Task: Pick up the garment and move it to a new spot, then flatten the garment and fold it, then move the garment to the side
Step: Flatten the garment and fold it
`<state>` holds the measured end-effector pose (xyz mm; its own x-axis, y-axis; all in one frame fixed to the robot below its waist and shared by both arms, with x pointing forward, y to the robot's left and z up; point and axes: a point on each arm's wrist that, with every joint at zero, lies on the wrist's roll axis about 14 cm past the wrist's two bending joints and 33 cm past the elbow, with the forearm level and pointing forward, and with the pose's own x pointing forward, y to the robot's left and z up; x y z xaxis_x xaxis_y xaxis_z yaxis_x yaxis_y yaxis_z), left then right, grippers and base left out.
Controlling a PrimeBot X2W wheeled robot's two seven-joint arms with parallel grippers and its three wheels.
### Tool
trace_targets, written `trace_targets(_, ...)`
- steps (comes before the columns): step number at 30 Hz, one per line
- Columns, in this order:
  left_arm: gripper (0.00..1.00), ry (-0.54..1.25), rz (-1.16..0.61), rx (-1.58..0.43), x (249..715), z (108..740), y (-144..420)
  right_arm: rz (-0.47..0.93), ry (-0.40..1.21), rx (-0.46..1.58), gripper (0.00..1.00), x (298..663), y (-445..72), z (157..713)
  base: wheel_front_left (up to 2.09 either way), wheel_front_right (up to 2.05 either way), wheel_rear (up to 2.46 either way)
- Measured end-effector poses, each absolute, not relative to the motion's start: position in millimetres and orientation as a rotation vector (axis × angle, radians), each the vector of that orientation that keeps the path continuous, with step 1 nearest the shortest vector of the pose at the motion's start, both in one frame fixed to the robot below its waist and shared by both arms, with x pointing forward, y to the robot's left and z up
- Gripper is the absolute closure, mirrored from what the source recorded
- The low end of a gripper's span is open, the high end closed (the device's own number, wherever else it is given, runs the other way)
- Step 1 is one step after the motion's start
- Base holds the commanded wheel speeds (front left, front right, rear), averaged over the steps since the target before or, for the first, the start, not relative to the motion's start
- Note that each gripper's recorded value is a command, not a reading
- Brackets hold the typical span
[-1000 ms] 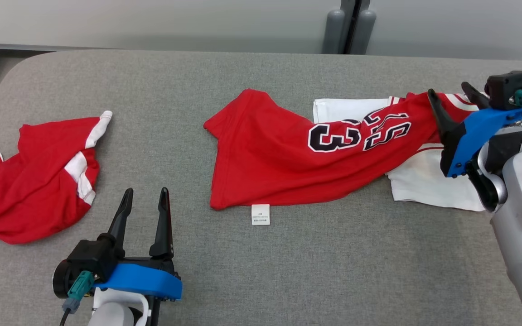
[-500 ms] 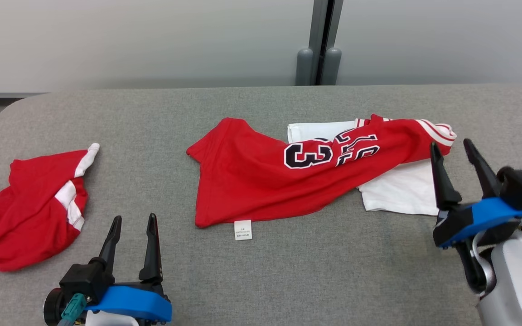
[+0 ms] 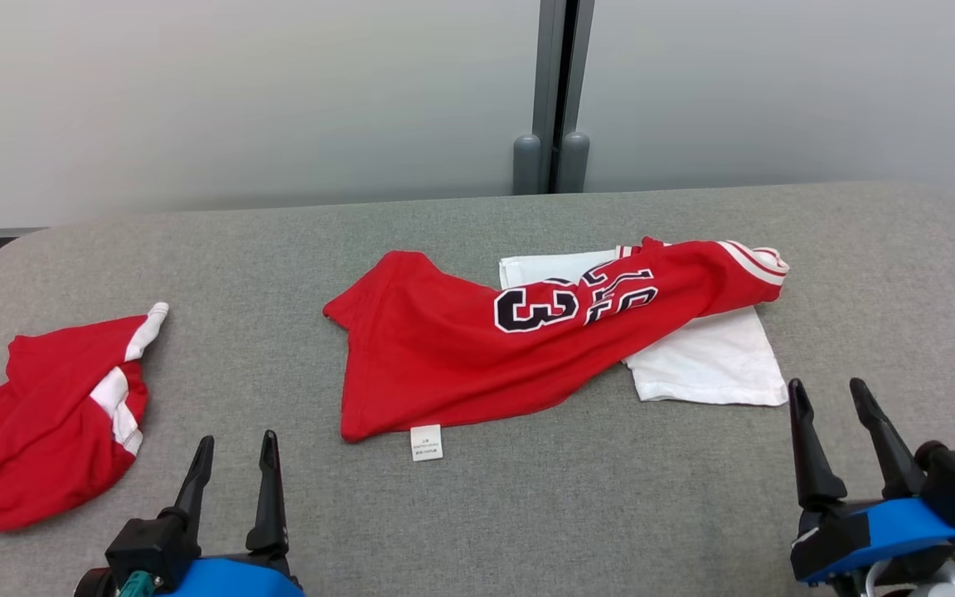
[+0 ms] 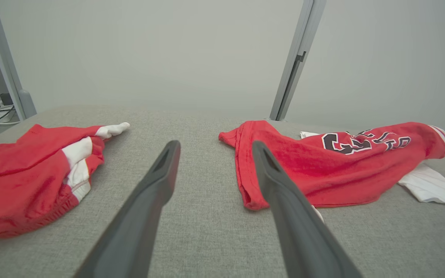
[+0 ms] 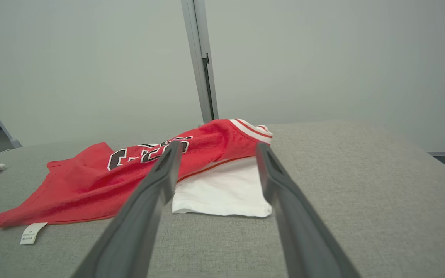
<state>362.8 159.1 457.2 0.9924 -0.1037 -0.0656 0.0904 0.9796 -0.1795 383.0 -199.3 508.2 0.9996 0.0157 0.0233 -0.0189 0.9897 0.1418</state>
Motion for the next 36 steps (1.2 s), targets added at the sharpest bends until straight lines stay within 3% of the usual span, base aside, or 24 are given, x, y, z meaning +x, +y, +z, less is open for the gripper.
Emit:
trace_targets(12,0.00,0.100,-0.086,-0.157,350,449,164,0.018,0.018,0.126,0.00,361,-196,506,0.00,0.00,0.00)
trace_targets(30,0.00,0.134,-0.085,-0.153,351,439,164,0.025,0.054,0.138,0.00,365,-193,497,0.00,0.00,0.00)
trace_targets(36,0.00,0.170,-0.123,-0.139,371,431,154,0.018,0.079,0.116,0.00,382,-196,498,0.00,0.00,0.00)
